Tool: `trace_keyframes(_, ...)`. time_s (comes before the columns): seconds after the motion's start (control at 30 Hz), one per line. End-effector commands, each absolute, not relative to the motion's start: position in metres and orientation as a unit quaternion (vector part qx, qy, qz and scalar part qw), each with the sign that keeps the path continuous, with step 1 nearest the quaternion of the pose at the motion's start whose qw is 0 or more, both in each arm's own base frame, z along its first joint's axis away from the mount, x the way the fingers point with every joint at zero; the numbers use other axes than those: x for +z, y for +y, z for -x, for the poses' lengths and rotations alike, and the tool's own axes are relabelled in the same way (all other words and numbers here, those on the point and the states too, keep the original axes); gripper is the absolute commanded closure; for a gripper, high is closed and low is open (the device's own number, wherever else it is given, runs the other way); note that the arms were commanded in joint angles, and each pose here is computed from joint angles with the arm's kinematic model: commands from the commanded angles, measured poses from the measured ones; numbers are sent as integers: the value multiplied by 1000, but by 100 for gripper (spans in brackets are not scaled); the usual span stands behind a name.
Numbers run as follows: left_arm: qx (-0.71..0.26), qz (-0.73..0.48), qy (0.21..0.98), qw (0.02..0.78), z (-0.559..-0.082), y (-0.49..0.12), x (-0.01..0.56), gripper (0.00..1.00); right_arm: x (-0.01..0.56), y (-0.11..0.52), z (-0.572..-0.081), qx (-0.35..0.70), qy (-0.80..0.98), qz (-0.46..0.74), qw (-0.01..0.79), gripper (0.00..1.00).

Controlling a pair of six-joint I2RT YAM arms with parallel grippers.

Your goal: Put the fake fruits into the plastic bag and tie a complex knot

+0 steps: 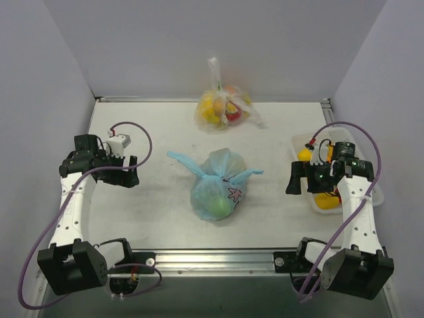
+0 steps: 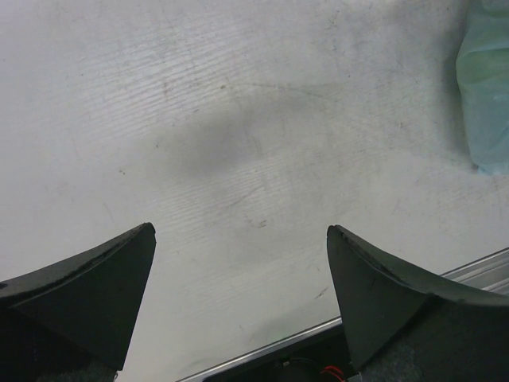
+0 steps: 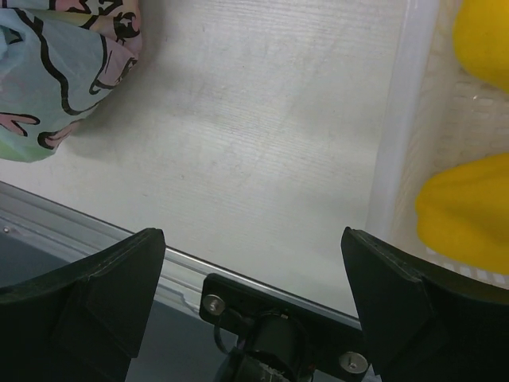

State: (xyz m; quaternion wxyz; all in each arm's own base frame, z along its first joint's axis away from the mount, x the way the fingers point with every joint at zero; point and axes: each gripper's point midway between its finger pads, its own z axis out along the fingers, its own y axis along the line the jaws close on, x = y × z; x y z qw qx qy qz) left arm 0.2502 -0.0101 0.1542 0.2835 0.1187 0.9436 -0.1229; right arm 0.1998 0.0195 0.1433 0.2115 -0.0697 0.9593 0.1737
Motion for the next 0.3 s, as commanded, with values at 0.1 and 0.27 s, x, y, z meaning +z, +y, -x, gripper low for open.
trace_keyframes(0.1,-99,-146,932,317,-255,-6,169,3,151,18,-194,135,960,109,221,0)
trace_keyframes(0.27,-89,-137,932,323,-263,-2,176,3,154,23,-195,130,957,120,230,0)
